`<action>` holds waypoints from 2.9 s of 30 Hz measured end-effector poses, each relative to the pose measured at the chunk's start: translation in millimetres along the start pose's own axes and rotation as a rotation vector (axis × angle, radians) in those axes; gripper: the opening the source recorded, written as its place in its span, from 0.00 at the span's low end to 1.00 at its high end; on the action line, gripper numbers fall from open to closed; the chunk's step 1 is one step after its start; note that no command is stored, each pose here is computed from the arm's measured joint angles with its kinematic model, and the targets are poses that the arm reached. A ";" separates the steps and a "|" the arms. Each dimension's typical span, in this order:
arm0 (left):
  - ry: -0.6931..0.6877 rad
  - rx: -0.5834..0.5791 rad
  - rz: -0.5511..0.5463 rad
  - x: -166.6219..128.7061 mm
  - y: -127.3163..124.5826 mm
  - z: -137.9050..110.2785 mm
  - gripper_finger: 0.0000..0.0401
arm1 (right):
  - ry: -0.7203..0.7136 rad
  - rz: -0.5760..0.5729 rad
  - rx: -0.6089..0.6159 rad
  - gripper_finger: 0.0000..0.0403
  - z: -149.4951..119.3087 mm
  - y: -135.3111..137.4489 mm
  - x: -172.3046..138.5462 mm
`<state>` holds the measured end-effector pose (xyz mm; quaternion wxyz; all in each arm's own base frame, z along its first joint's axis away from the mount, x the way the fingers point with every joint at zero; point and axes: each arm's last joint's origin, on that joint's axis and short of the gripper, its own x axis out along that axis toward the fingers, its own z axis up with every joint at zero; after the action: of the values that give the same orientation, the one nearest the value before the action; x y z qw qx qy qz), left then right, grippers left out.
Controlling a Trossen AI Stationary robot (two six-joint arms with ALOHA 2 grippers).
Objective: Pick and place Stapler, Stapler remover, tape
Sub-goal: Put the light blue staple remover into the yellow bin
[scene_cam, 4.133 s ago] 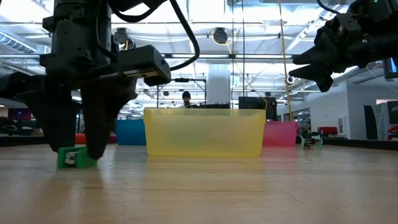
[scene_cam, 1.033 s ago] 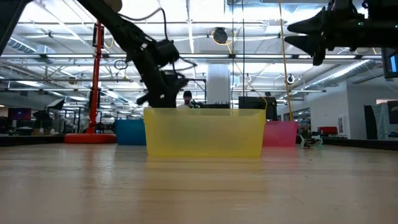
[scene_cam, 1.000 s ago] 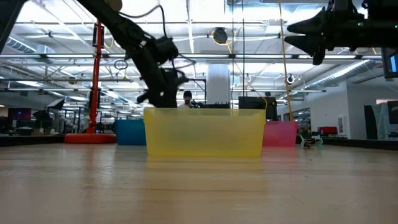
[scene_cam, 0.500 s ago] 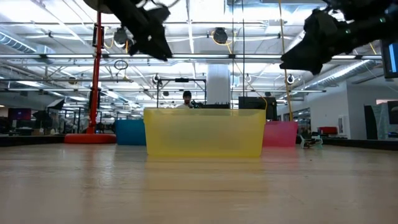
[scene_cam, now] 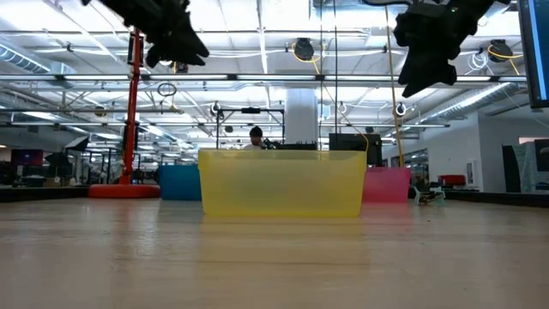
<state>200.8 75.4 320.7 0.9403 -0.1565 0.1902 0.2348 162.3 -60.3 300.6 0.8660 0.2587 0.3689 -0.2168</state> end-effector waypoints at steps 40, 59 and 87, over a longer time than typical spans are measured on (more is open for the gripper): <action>-0.358 -0.058 -0.301 -83.9 28.2 -128.3 0.33 | 0.364 -0.304 0.544 0.42 -26.7 -51.5 94.5; -0.324 -0.064 -0.292 -83.0 30.0 -134.0 0.33 | 0.359 -0.357 0.602 0.42 -54.7 -74.6 109.7; -0.311 -0.062 -0.316 -83.0 29.3 -134.6 0.33 | 0.359 -0.323 0.593 0.07 -69.4 -79.4 122.2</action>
<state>80.0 16.7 232.2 0.9782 -0.1752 0.0086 0.1114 158.1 -102.0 144.7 0.6298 0.4704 0.4719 -0.3991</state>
